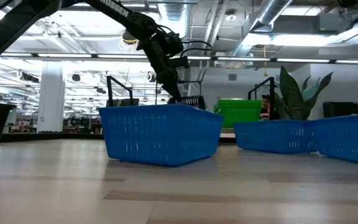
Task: Stack baskets on shelf by color
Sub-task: Put the top black bin on the shelf, then stack the left black bin on top of the other black bin on the shelf
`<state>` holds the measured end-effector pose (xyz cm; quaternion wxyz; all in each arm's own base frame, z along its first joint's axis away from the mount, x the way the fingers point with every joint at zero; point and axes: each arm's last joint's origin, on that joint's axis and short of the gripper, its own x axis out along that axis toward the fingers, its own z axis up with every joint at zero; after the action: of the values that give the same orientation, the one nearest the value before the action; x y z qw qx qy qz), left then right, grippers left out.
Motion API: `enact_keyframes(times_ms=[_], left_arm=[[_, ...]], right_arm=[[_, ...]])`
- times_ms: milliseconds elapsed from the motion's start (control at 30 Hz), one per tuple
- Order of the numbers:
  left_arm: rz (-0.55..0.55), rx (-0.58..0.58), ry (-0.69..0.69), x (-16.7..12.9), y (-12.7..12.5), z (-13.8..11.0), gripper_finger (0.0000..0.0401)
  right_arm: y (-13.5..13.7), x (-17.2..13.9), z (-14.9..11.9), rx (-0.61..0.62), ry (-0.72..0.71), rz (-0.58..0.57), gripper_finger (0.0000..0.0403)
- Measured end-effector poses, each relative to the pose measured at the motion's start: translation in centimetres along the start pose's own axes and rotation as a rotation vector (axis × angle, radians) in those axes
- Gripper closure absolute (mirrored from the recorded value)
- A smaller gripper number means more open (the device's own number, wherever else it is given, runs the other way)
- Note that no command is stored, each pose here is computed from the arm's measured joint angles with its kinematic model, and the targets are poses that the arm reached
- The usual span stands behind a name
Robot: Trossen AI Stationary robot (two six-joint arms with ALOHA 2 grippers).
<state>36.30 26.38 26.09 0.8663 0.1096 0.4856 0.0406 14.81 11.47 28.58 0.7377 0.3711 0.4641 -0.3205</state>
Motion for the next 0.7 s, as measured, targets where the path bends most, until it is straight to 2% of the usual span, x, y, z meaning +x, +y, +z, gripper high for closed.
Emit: enact_keyframes(times_ms=[233, 333, 467, 600, 700], left_arm=[[0.005, 0.001, 0.0, 0.0, -0.1, 0.1, 0.0297], [0.05, 0.002, 0.014, 0.0, -0.1, 0.4, 0.0273], [0.05, -0.068, 0.012, -2.2, 0.3, 1.6, 0.0257], [-0.092, -0.146, 0.001, -6.4, -0.2, 3.0, 0.0257], [-0.24, -0.186, 0.047, -10.1, -1.9, 3.8, 0.0261]], right_arm=[[0.0, 0.0, 0.0, 0.0, 0.0, -0.001, 0.0158], [0.0, 0.0, 0.0, -0.001, 0.0, -0.004, 0.0158], [0.0, 0.0, 0.0, -0.002, 0.0, -0.004, 0.0158], [-0.1, 0.0, 0.0, -0.003, -0.001, -0.006, 0.0158], [-0.1, 0.0, 0.0, -0.003, -0.001, -0.008, 0.0158]])
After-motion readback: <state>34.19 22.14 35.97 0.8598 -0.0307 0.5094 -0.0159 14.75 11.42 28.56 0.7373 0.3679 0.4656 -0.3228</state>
